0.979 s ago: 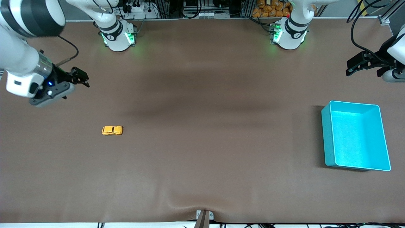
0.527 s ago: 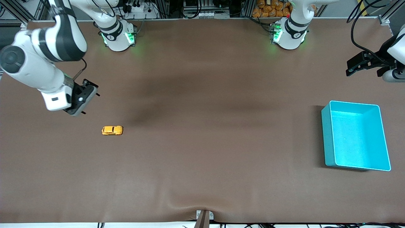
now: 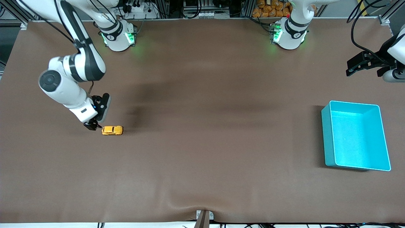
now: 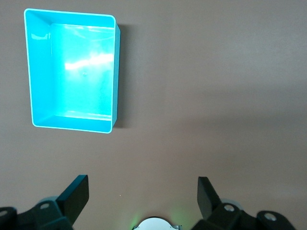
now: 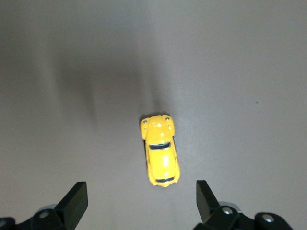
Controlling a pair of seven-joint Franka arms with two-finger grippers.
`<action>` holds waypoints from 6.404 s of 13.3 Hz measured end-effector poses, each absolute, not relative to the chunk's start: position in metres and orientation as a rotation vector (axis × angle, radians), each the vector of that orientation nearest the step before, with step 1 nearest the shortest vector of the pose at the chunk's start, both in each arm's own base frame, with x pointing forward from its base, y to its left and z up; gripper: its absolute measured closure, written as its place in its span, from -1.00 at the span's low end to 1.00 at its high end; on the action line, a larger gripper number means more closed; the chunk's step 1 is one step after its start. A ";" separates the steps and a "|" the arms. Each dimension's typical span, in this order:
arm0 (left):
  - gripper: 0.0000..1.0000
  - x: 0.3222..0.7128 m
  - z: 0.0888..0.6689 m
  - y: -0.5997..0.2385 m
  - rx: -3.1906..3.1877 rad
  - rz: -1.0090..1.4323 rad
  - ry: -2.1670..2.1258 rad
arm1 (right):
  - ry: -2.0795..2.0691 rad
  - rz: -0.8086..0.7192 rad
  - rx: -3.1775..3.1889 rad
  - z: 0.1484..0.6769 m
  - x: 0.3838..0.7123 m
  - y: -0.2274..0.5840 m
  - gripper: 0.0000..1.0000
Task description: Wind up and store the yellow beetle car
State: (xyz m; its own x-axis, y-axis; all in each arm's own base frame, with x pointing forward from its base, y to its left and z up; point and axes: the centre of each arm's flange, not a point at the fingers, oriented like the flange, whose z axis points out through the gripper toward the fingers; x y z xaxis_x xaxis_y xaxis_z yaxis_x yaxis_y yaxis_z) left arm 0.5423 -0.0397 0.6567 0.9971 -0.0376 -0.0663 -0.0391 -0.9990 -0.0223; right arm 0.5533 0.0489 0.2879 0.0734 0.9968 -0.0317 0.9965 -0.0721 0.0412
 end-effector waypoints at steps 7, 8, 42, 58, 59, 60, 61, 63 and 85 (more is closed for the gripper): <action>-1.00 0.542 0.657 -0.039 -3.116 0.103 0.058 | 2.172 -0.057 2.225 0.226 0.566 0.050 -0.80; -1.00 0.542 0.657 -0.038 -3.116 0.103 0.056 | 2.172 -0.056 2.227 0.224 0.568 0.050 -0.79; -1.00 0.542 0.657 -0.039 -3.116 0.103 0.059 | 2.060 -0.048 2.248 0.191 0.583 -0.031 0.10; -1.00 0.542 0.657 -0.038 -3.116 0.103 0.055 | 1.964 -0.088 2.248 0.189 0.574 -0.129 0.10; -1.00 0.542 0.657 -0.038 -3.116 0.103 0.056 | 1.958 -0.087 2.253 0.189 0.573 -0.134 0.10; -1.00 0.542 0.657 -0.039 -3.116 0.103 0.058 | 1.952 -0.086 2.258 0.189 0.572 -0.139 0.10; -1.00 0.542 0.657 -0.040 -3.116 0.103 0.060 | 1.945 -0.086 2.262 0.189 0.572 -0.143 0.10; -1.00 0.542 0.657 -0.040 -3.116 0.103 0.060 | 1.928 -0.089 2.280 0.185 0.573 -0.153 0.05; -1.00 0.542 0.657 -0.038 -3.116 0.103 0.056 | 1.864 -0.098 2.647 0.351 0.654 -0.192 -1.00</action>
